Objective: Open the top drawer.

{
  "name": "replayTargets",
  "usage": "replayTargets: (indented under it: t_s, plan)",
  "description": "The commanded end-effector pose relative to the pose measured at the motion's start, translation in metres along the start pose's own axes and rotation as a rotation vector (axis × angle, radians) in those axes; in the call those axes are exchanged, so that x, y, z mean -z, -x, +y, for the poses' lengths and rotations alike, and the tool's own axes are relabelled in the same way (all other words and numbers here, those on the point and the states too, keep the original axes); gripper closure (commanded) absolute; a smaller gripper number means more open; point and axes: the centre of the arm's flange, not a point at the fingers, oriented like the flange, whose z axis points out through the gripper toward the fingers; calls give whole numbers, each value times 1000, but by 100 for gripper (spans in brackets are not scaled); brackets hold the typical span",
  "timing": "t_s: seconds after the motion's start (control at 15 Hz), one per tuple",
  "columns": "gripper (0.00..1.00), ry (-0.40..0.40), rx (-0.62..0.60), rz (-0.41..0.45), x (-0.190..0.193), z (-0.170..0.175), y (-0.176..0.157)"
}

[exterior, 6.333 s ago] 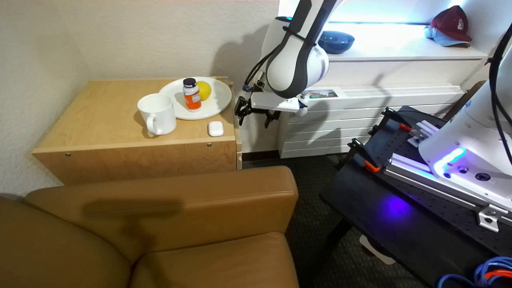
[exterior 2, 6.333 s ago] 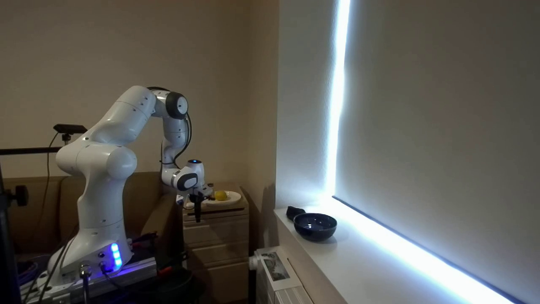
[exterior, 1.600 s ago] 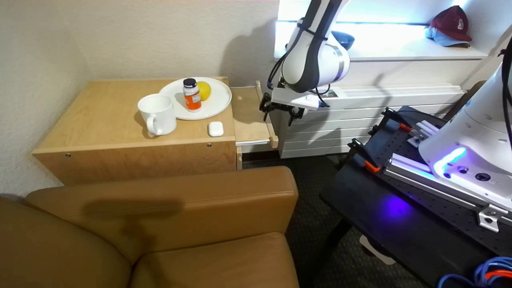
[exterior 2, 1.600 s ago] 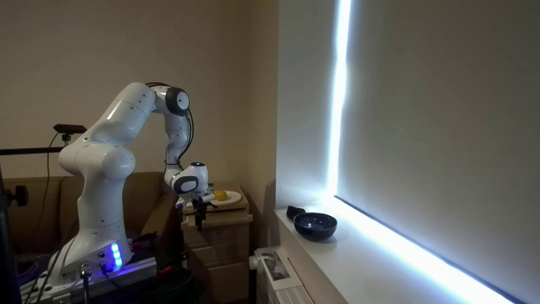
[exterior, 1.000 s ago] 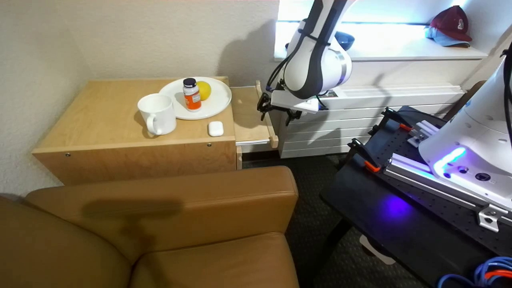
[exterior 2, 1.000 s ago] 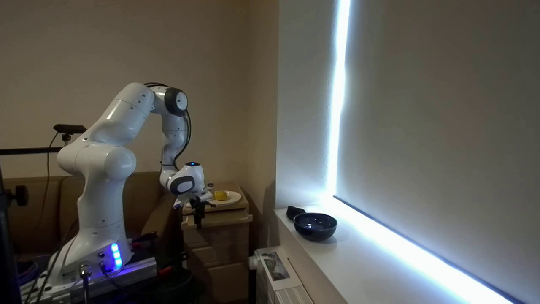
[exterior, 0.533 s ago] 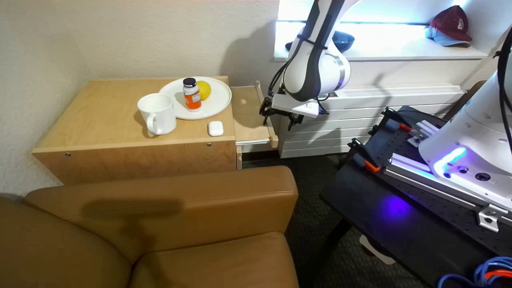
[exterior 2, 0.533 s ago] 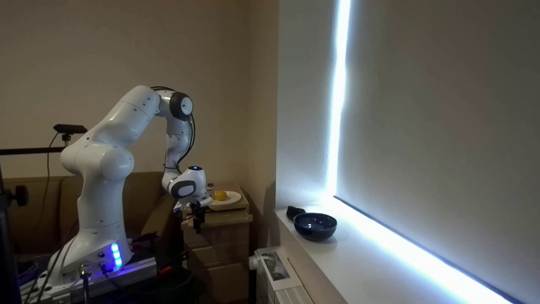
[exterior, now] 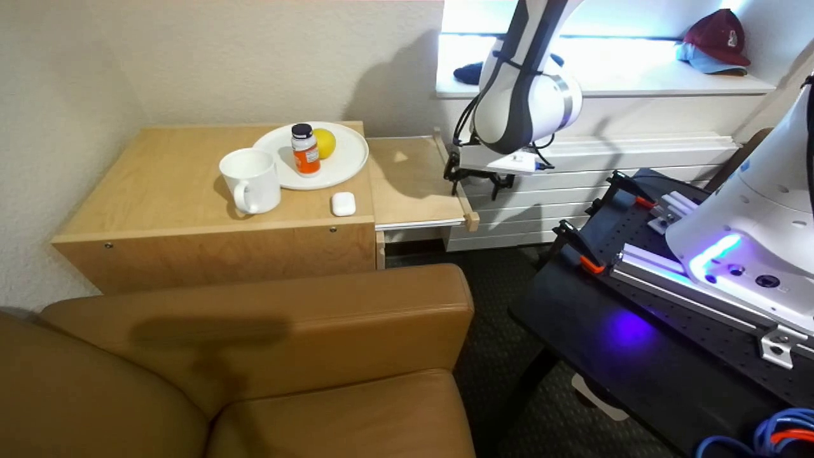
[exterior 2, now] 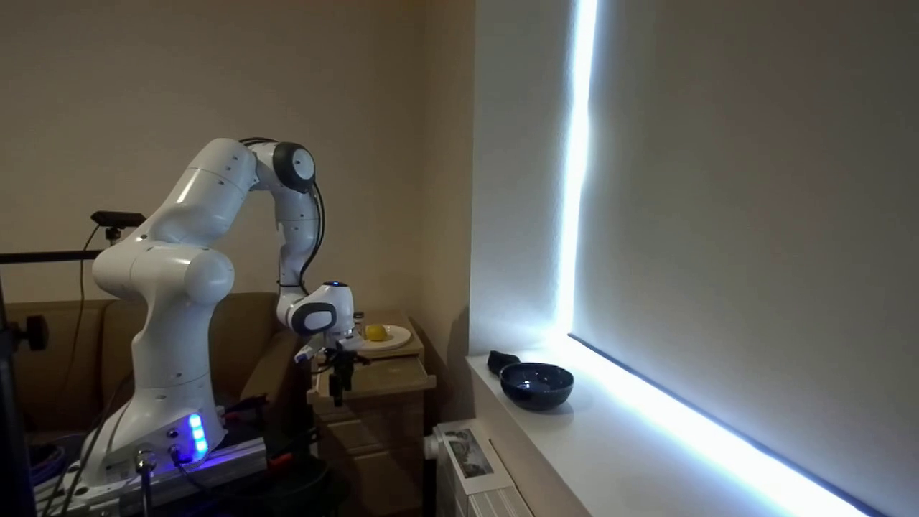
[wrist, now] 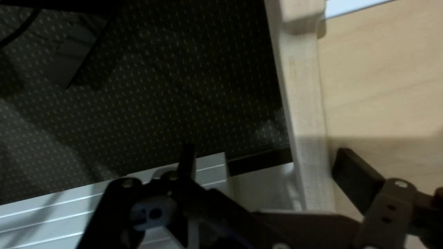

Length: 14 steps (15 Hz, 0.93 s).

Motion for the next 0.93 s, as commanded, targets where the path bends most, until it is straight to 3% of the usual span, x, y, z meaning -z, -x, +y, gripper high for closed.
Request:
replayTargets:
  t_s: [0.0, 0.13, 0.27, 0.47, 0.67, 0.73, 0.87]
  plan:
    - [0, 151, -82, 45, -25, 58, -29]
    - [0, 193, -130, 72, -21, 78, -40]
    - [0, 192, -229, 42, -8, 89, -52]
    - [0, 77, -286, -92, 42, 87, -62]
    - [0, -47, -308, -136, 112, 89, -65]
    - [0, 32, -305, -71, 54, 76, -73]
    - [0, -34, -309, -91, 83, 71, -78]
